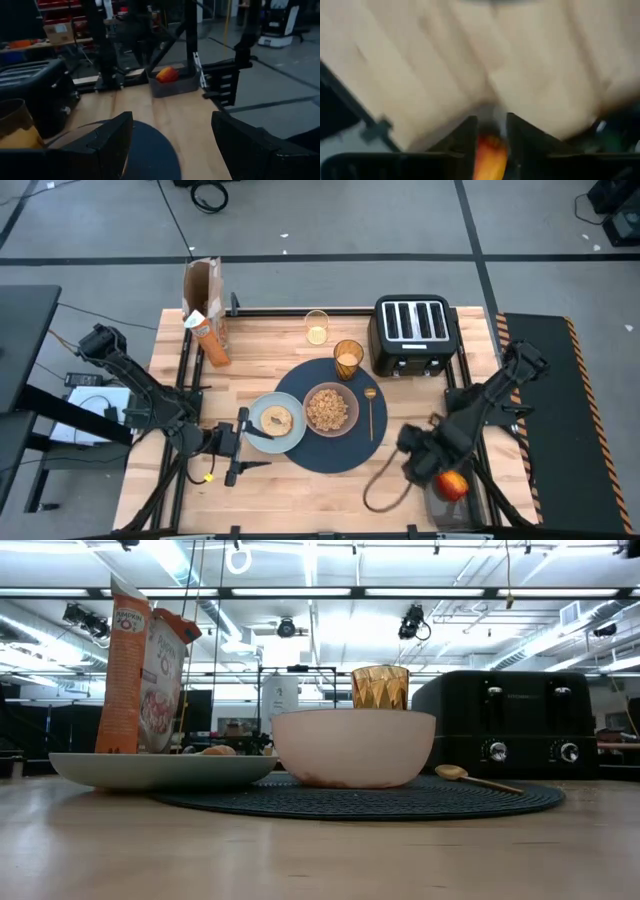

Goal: Arrange a breakfast setting
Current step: Put the apple from the black bin on the top left of the orange bowl

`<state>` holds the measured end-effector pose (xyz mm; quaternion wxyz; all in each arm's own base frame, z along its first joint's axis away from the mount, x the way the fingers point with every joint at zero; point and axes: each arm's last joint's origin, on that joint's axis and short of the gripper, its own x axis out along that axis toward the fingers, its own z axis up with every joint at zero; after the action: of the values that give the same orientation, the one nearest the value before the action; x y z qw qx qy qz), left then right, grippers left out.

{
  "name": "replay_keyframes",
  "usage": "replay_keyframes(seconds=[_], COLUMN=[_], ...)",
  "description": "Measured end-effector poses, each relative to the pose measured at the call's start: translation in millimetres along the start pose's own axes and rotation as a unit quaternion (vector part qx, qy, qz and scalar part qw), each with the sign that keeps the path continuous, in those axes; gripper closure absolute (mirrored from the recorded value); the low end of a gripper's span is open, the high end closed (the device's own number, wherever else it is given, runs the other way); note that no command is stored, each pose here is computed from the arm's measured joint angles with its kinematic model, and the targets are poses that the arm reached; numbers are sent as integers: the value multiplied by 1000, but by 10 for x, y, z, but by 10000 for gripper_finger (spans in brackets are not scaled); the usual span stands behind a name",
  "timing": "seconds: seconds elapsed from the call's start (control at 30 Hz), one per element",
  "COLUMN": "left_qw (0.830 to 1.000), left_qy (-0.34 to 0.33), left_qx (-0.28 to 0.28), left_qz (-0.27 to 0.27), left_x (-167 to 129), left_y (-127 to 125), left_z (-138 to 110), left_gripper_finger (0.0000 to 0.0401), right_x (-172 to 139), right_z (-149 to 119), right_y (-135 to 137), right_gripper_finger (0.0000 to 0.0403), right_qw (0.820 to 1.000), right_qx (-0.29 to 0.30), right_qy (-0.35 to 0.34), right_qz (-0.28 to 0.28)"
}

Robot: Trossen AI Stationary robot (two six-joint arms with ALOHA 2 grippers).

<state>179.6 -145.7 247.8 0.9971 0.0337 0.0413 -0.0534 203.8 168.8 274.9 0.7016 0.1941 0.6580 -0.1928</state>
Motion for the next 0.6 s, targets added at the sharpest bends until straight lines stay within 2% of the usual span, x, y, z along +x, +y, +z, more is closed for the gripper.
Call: replay_keyframes(seconds=[0.1,0.23,0.37,0.47,0.6], left_qw=[1000,999,999,1000,1000], left_qy=[-5,-15,-12,-4,-4], left_qx=[-21,-31,-29,-23,-18], left_qz=[2,8,15,18,19], left_x=[4,20,36,44,47], left_y=[6,33,59,71,76], left_z=[11,34,28,10,10], left_gripper_finger=[122,122,122,122,122], right_x=[105,193,192,263,455], right_z=[-179,-378,-639,-820,-986], right_y=[116,237,362,390,395], right_gripper_finger=[256,183,124,104,111], right_qw=[998,984,975,967,955], right_qx=[0,59,109,163,210], right_qy=[64,168,195,197,209], right_qz=[-5,-9,9,3,4])
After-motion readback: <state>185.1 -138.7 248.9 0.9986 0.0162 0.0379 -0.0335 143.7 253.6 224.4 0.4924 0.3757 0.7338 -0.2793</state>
